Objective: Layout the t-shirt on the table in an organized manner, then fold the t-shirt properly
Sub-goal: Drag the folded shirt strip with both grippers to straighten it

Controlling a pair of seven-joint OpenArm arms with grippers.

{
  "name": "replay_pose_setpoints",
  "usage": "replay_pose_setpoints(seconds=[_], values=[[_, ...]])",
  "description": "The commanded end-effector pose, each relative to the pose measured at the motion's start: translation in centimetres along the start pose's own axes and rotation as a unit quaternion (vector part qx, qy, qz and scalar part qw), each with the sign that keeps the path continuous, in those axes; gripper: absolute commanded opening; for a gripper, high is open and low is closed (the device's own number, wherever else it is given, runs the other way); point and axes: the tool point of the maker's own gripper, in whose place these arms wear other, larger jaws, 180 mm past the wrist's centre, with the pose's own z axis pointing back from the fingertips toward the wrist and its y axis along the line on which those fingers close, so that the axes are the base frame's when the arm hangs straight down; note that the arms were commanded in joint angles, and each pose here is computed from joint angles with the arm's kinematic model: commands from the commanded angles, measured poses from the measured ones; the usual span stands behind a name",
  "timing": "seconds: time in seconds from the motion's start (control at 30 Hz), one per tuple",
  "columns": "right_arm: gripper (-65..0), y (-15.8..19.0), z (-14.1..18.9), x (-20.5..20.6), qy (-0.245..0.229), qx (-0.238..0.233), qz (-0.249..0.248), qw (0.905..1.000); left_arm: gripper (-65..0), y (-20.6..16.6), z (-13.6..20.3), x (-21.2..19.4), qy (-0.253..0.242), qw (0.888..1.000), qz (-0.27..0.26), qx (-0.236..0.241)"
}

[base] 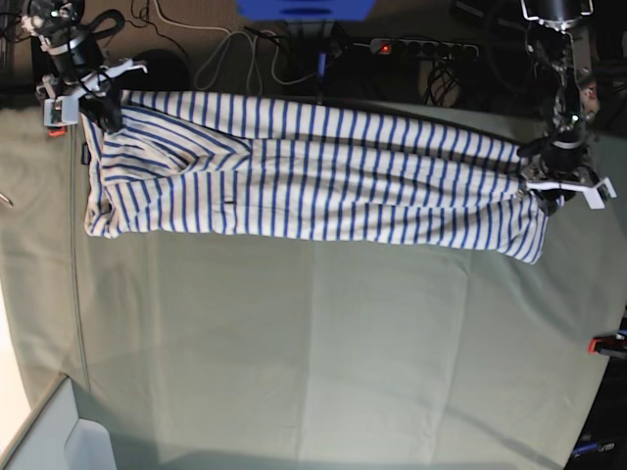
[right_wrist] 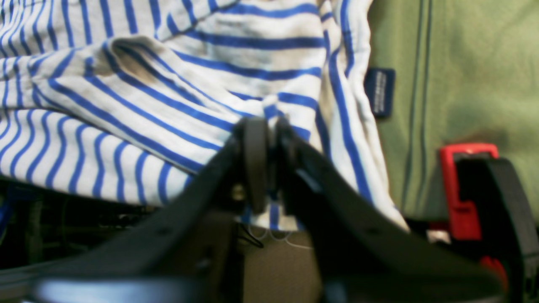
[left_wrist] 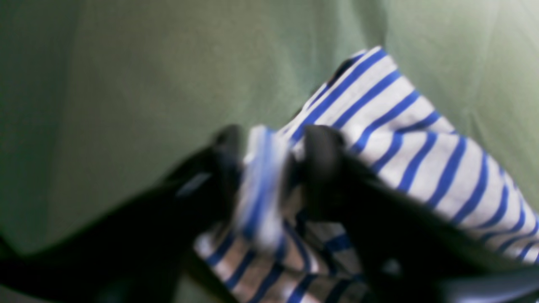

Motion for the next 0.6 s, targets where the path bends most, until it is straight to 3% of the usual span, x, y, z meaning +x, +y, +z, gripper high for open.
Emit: replay_pose_setpoints(seconds=[0.0,0.1,0.2,0.43,0.57], values=[[-52.3,-0.2,0.5,0.8,-0.017,0.003,0.003,0.9999,-29.3,0.1,0.2,1.3,-0.02,1.0,-0.007,-0.003],[-42.8,-0.2,0.7,1.2,-0.021,0.002,0.007,0.9998,-19.5,0.2,0.7,1.7,-0.026,1.0,-0.01,-0.005],[-37.2,-1.5,1.8,1.9,-0.031,-0.021,0.012,0.9992,-18.5,-0.1,1.3,2.3,-0.036,0.999,-0.014,-0.011],[-35.7,-0.4,2.6,5.4,-0.078,-0.031,0.024,0.9962,-18.4,0.8,0.8,4.6,-0.063,0.998,0.002,0.004],[-35.6,2.4,1.3,5.9,-0.085,0.005,0.021,0.9961,-18.4,-0.8,-0.3,3.4,-0.045,0.999,0.0,-0.011]])
